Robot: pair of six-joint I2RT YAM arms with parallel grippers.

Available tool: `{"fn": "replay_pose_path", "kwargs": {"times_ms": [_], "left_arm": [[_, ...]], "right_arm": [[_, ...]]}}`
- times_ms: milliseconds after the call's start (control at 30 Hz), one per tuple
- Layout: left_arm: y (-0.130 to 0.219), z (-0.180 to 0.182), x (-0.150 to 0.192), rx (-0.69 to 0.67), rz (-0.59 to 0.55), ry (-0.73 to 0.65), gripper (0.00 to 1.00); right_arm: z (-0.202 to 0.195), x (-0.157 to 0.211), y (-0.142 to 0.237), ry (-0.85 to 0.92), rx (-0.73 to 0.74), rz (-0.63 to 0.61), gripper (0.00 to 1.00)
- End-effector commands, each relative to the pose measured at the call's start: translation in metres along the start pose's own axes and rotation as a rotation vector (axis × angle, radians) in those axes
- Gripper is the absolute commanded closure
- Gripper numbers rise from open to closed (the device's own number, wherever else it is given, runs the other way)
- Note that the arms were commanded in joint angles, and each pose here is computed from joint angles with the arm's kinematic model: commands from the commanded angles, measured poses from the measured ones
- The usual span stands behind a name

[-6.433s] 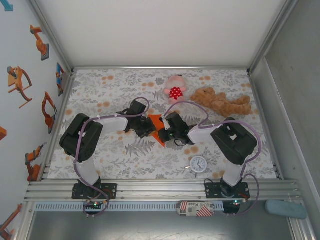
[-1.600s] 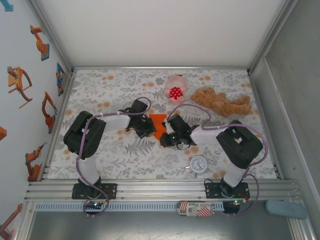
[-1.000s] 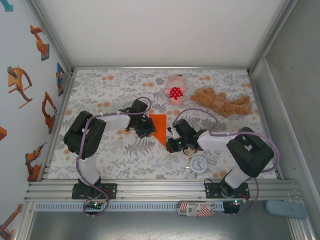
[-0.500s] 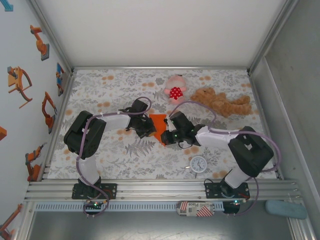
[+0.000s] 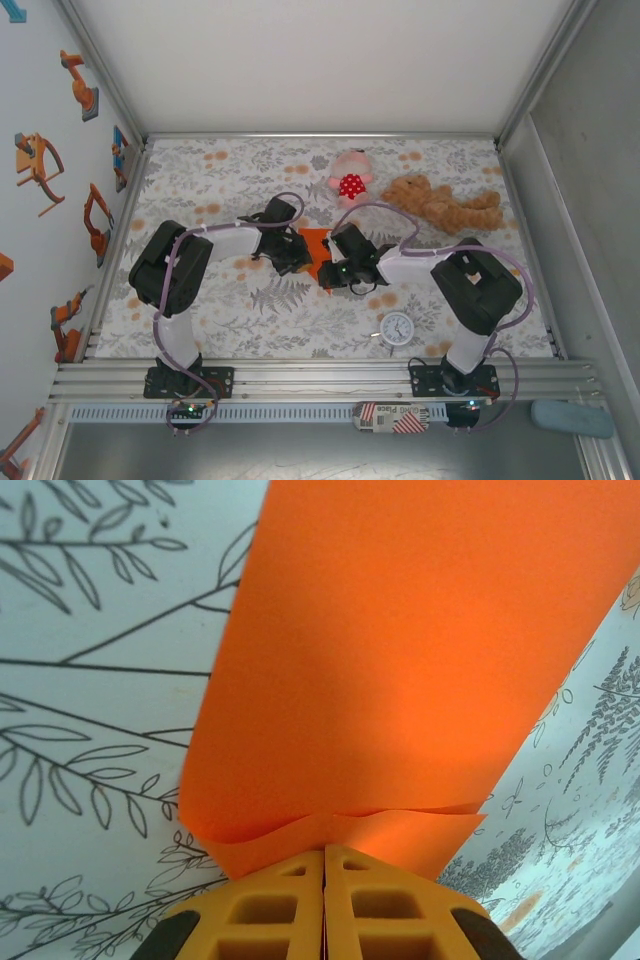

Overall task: Fold a paper plane with a square sheet of paper (pick it up from the middle)
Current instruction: Third fold the triangle at the center of the table.

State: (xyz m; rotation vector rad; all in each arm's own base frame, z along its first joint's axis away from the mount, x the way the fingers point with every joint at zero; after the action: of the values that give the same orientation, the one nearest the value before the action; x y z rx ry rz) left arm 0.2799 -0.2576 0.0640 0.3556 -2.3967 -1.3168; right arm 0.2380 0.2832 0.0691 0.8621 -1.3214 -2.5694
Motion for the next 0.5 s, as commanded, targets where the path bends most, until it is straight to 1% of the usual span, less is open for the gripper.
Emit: {"fn": "replay_pose_path", "kwargs": {"times_ms": [0, 100, 167, 267, 367, 467], "left_arm": [[-0.001, 0.008, -0.002, -0.050, 0.023, -0.025, 0.91], [0.008, -0.007, -0.004, 0.029, 0.017, -0.076, 0.90], [0.020, -0.022, -0.004, 0.109, 0.000, -0.128, 0.90], [0.033, -0.035, 0.000, 0.187, -0.032, -0.198, 0.89], [0.033, -0.033, 0.005, 0.223, -0.041, -0.227, 0.90], [0.024, -0.025, 0.011, 0.250, -0.023, -0.228, 0.92]], "right_arm": [[-0.011, 0.017, -0.007, -0.022, 0.055, 0.060, 1.00], [-0.016, 0.025, -0.010, -0.031, 0.070, 0.090, 1.00], [-0.017, 0.028, -0.011, -0.035, 0.081, 0.103, 1.00], [-0.019, 0.029, -0.010, -0.035, 0.092, 0.109, 1.00], [-0.019, 0.028, -0.010, -0.033, 0.094, 0.113, 1.00], [-0.019, 0.029, -0.011, -0.036, 0.095, 0.119, 1.00]]}}
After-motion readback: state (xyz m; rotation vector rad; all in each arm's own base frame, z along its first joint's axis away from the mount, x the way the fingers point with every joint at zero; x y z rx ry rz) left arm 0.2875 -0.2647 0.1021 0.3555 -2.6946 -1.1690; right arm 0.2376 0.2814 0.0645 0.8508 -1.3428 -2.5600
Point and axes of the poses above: each hand's point on the last joint's axis, 136 mm out from that joint toward the fingers, its own y axis back along the fingers, its own z axis along the line the jaws close on, x = y × z, the point moved 6 cm from there along y, back along the fingers, and after that the axes turned 12 degrees about y, right-handed, at the moved point
